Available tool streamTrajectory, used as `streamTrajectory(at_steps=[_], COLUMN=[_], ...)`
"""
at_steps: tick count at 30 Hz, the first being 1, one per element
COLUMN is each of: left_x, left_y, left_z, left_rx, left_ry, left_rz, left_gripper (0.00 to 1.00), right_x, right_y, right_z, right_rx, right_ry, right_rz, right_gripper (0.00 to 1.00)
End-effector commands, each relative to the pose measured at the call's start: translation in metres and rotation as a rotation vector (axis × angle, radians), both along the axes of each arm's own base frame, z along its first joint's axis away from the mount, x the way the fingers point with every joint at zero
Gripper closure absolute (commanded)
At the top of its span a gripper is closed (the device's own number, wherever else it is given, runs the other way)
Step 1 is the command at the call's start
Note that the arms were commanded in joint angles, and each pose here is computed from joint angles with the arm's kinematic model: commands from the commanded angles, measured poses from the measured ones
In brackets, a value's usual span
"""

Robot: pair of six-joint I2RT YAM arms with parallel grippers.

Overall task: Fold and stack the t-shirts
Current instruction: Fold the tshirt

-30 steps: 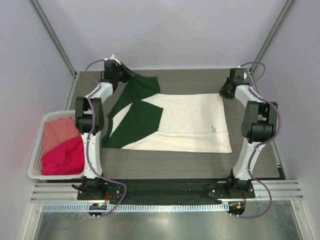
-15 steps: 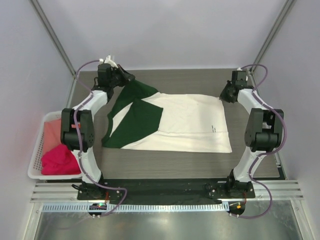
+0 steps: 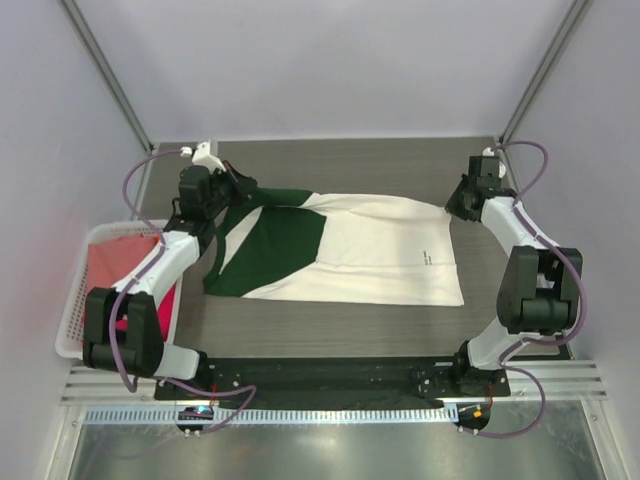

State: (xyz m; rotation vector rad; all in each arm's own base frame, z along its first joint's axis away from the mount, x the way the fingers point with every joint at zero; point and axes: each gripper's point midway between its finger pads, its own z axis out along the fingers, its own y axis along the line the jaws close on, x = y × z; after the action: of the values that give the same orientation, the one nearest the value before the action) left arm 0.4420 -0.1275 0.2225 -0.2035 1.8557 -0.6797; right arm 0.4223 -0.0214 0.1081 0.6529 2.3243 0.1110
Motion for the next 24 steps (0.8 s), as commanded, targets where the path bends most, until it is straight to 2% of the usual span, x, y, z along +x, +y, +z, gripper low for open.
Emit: streamTrajectory(at_steps=[1,10,18,24], left_x=[-0.012,-0.050,-0.089,-0.112], left_y=[0.014,0.036,0.040,0.053], left_z=[0.023,0.013,-0.011,-0.026], left_rx=[0.056,0.079,0.079,0.060], left_ry=[-0.108,-0.124,-0.095,-0.076], left_rz=[0.058,0.148,0.159,0.230], left_gripper=[1.00,1.00,1.00,1.00], right_x=[-0.006,-0.032,-0.047,-0.064], right_y=[-0.010,-0.019,-0.018,-0.022], right_z=[0.019,0.031,0.014,0.004], right_rx=[-0.034,-0.059,-0.048,-0.052], right_ry=[-0.055,-0.092,-0.068,-0.084], right_rz=[-0.064,-0.115,-0.124,-0.183], right_gripper=[0.99,0.99,0.99,0.99])
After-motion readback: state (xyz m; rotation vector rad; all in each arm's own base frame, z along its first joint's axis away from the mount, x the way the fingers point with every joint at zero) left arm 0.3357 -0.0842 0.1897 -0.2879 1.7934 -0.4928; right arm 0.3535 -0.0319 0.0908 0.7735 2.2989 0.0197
